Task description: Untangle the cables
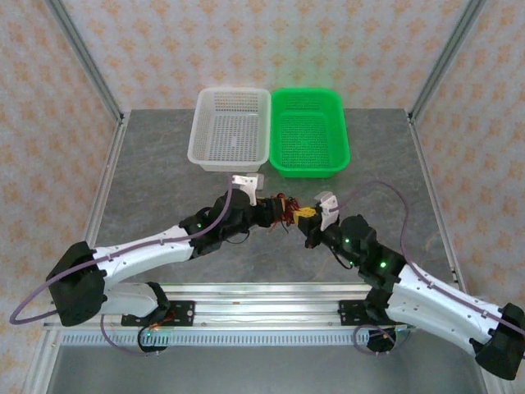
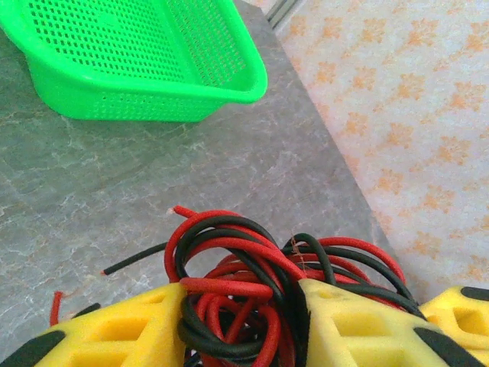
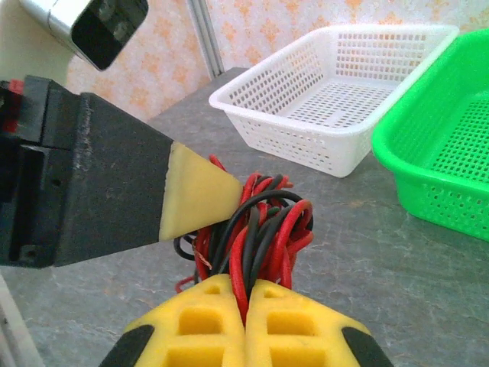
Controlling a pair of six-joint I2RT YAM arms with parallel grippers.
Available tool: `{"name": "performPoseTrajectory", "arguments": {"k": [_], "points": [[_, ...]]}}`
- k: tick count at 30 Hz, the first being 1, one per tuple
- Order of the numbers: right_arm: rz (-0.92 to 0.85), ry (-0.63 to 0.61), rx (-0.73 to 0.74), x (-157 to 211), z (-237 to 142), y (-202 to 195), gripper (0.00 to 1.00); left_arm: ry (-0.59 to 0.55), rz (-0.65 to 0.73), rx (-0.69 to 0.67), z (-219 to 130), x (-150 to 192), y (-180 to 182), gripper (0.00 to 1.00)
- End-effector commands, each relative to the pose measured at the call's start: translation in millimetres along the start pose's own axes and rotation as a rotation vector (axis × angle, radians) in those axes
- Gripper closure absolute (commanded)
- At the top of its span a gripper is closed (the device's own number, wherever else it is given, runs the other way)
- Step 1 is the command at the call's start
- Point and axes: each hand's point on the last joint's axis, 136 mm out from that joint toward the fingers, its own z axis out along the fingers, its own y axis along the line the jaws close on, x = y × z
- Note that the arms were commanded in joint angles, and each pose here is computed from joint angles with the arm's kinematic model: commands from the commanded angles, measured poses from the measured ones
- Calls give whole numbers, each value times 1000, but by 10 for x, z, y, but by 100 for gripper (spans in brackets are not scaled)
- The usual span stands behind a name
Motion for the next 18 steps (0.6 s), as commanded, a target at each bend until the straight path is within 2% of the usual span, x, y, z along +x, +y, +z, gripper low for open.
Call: {"name": "performPoseTrajectory", "arguments": {"k": [1, 3, 7, 9, 18], "points": [[80, -142, -102, -346, -110, 185, 100, -45, 5, -70, -8, -72, 243, 62], [104, -146, -100, -333, -100, 171, 100, -49, 3, -62, -18, -74, 239, 59], [145, -139, -72, -285, -62, 110, 100, -48, 13, -36, -51, -98, 173, 40], [156, -129, -51, -265, -41, 72, 100, -49, 18, -24, -92, -131, 129, 34], [165, -73, 49, -145, 57, -98, 100, -57, 80, -53, -432, -356, -81, 32]]}}
